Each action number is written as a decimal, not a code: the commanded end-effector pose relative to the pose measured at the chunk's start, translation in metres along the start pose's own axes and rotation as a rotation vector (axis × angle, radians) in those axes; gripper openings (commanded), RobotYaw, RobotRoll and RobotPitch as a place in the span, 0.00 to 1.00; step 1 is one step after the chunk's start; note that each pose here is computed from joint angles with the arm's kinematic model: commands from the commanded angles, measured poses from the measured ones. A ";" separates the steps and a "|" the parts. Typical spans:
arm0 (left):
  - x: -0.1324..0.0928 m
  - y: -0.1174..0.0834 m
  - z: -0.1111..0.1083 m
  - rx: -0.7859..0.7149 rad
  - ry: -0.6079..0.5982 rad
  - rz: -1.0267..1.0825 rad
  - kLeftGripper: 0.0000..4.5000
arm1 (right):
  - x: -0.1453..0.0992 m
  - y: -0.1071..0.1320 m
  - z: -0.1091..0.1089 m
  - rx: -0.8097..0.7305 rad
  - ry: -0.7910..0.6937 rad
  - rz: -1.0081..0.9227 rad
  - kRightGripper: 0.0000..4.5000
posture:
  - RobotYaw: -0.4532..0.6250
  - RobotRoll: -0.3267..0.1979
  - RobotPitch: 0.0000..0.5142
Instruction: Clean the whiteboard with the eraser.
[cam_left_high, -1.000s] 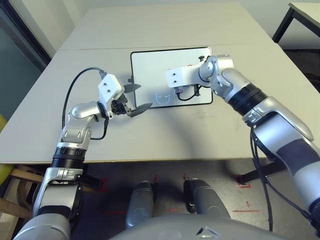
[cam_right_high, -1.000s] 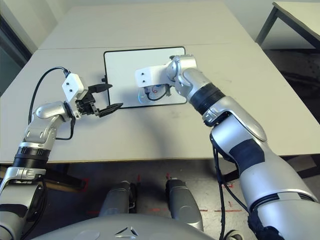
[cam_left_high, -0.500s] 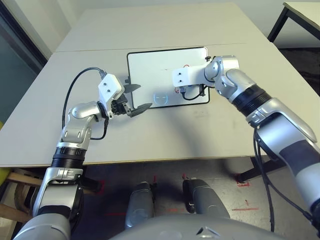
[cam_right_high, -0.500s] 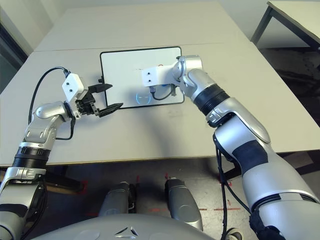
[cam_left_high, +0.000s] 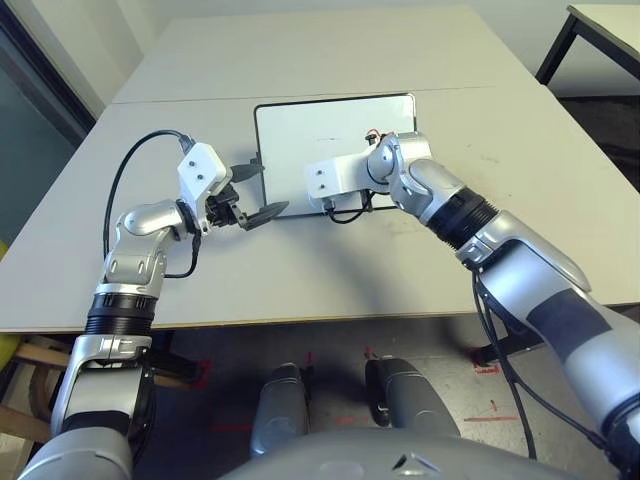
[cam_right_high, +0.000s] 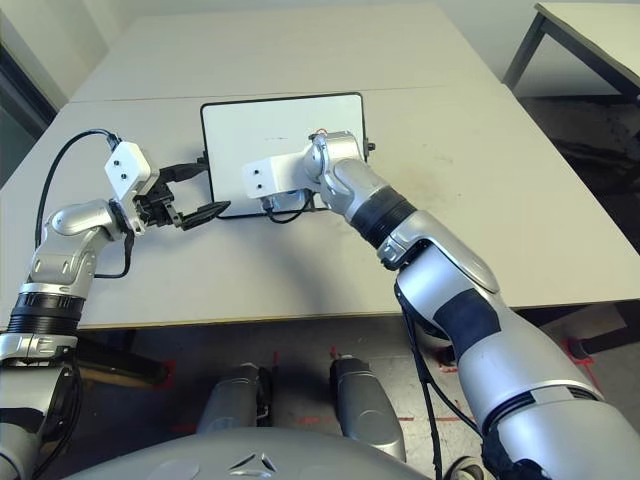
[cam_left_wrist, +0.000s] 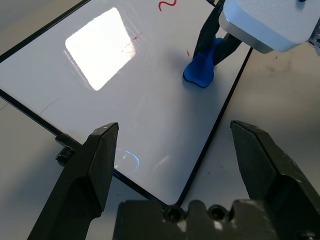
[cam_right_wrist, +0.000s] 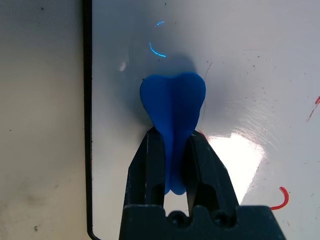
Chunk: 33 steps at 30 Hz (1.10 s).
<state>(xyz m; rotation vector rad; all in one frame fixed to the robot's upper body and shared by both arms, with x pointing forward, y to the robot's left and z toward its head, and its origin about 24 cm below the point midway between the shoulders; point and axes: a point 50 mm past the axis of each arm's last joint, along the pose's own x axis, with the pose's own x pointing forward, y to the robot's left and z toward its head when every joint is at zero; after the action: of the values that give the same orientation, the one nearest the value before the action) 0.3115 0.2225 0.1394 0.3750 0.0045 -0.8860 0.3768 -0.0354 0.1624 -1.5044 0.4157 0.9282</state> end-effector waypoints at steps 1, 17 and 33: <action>0.001 -0.002 -0.002 -0.008 0.008 -0.014 1.00 | 0.001 -0.002 -0.030 0.029 0.104 -0.013 0.08 | 0.34 0.62 0.18; 0.010 -0.006 -0.002 -0.016 -0.004 -0.044 1.00 | -0.002 -0.001 -0.053 0.046 0.150 0.012 0.08 | 0.33 0.62 0.18; 0.006 -0.008 -0.002 -0.017 -0.002 -0.032 1.00 | 0.011 0.019 -0.011 -0.025 0.052 0.037 0.08 | 0.35 0.62 0.18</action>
<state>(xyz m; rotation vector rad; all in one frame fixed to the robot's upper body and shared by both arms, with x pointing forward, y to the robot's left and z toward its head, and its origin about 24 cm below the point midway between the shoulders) 0.3118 0.2152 0.1353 0.3541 0.0071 -0.9133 0.3774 -0.0506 0.1628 -1.5586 0.4217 0.8725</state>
